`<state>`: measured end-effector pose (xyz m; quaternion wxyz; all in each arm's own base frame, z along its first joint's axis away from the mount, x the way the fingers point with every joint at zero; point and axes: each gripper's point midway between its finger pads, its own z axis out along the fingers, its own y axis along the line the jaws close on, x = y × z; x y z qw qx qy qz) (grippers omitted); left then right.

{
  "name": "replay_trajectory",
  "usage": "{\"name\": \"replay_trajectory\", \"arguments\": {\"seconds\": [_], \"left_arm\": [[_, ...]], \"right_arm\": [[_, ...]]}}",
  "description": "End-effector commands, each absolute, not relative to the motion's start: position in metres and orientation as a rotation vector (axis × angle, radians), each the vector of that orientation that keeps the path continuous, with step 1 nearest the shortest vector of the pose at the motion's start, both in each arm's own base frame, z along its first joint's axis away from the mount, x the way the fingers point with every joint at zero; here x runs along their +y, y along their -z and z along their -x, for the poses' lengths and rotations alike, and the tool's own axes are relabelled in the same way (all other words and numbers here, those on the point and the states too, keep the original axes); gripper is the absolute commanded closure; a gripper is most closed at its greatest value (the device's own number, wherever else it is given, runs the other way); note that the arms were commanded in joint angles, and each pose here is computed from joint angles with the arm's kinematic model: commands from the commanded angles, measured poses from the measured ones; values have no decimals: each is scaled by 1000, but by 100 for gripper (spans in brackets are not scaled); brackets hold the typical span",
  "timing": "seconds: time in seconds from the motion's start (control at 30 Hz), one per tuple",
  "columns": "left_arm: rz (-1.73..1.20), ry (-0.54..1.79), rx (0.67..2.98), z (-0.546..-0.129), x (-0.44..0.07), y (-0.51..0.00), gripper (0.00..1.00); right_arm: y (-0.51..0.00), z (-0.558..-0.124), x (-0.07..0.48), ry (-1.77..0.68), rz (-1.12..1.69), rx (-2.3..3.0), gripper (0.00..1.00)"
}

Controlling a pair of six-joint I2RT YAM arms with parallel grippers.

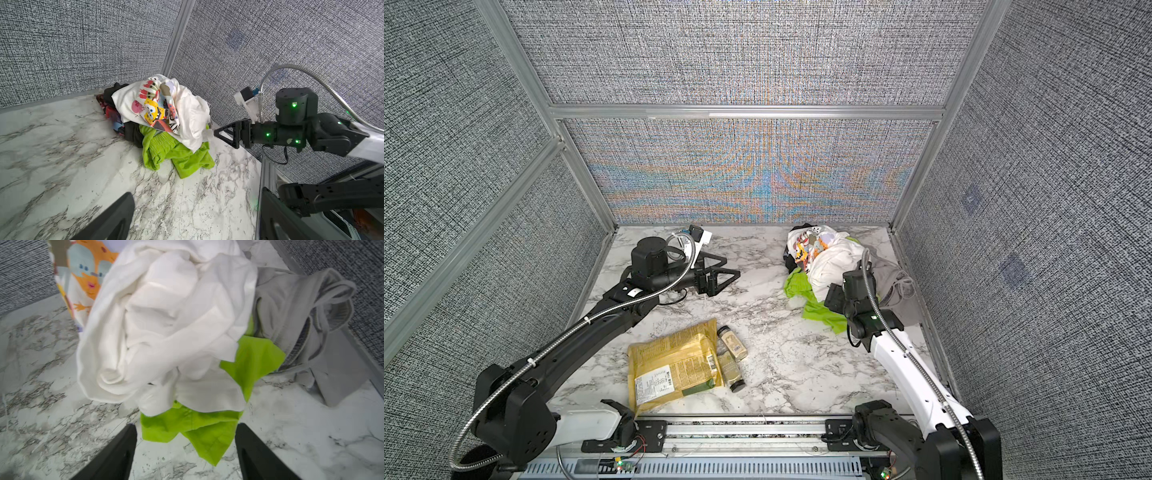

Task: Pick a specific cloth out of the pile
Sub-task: 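Reach the right gripper to the grey pants while the left arm moves forward, then grasp the grey pants with the right gripper and lift them high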

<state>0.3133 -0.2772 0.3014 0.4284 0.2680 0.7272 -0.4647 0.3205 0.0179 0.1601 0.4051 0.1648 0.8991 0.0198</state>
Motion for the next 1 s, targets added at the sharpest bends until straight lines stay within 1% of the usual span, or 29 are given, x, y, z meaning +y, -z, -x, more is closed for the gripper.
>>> {"name": "replay_trajectory", "arguments": {"seconds": [0.0, 0.1, 0.37, 0.47, 0.6, 0.73, 0.8, 0.9, 0.97], "left_arm": [[-666, 1167, 1767, -316, -279, -310, 2], [-664, 1192, 1779, -317, -281, -307, 1], [-666, 1188, 1762, -313, -280, -313, 2], [-673, 1178, 1757, -313, -279, -315, 2], [-669, 1172, 1745, -311, -278, -318, 2], [-669, 1169, 1738, -310, -277, -321, 1], [-670, 1168, 1732, -310, -276, -323, 2], [-670, 1162, 1729, -309, -276, -324, 2], [-669, 1158, 1727, -309, -275, -325, 2]], "right_arm": [[-160, -325, -4, -44, -506, 2236, 21], [-158, -335, -27, -45, -576, 2228, 24], [-140, -366, -81, -127, -767, 2231, 43], [-135, -377, -105, -98, -833, 2249, 45], [-120, -393, -131, -61, -902, 2256, 45], [-102, -411, -143, -32, -904, 2305, 44], [-94, -419, -147, -20, -906, 2325, 40], [-82, -427, -153, -4, -913, 2342, 27], [-75, -432, -155, 1, -918, 2358, 24]]}}
